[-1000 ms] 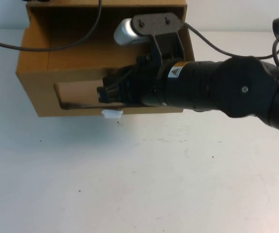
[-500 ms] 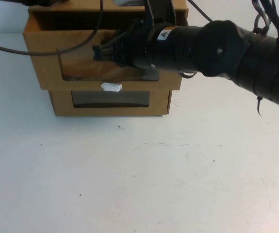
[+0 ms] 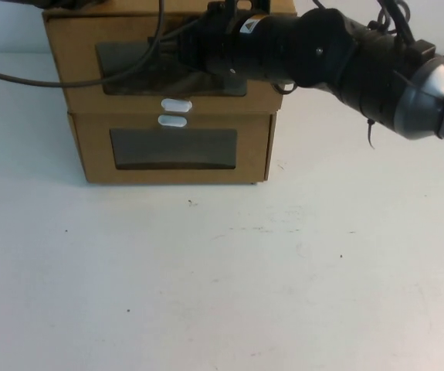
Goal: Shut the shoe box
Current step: Close the shoe box with your right arm
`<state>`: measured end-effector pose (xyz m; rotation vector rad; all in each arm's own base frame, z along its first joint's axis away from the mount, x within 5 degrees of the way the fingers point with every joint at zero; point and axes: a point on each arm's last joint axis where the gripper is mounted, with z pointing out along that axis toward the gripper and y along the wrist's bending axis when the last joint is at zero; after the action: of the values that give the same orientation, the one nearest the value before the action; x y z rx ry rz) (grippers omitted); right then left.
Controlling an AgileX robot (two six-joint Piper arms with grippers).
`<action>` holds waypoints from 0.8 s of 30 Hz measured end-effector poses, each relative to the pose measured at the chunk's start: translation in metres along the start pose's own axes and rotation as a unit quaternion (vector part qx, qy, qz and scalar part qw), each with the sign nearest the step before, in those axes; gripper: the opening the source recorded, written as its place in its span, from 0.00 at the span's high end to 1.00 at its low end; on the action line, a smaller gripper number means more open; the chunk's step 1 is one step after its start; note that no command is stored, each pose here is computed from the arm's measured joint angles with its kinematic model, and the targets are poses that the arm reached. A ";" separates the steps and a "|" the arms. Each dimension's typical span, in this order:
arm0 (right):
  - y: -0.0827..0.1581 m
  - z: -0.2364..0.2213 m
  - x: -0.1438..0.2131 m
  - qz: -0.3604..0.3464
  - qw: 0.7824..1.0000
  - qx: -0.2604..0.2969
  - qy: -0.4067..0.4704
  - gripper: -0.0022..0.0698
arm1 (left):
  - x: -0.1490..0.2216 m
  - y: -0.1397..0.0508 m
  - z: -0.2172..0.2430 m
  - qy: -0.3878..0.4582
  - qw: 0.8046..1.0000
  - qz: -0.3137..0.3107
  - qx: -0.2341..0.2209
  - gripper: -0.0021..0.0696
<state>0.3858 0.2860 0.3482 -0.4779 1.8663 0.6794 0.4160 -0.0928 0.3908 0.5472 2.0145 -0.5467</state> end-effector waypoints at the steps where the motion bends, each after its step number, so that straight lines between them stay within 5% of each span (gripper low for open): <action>1: 0.000 0.003 0.000 0.001 1.000 -0.001 -0.001 0.99 | 0.000 0.000 0.000 0.000 1.000 -0.001 0.001 0.97; 13: -0.016 0.022 0.006 0.026 0.999 -0.001 0.020 0.99 | -0.004 -0.003 -0.003 0.001 1.000 0.005 0.007 0.97; 24: 0.022 -0.076 -0.049 -0.022 0.995 -0.057 0.084 0.99 | -0.043 -0.036 -0.069 -0.061 0.996 0.064 -0.001 0.97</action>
<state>0.3376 0.2544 0.4206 -0.6668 1.9747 0.7371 0.3677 -0.0886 0.4662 0.6230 1.8503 -0.4874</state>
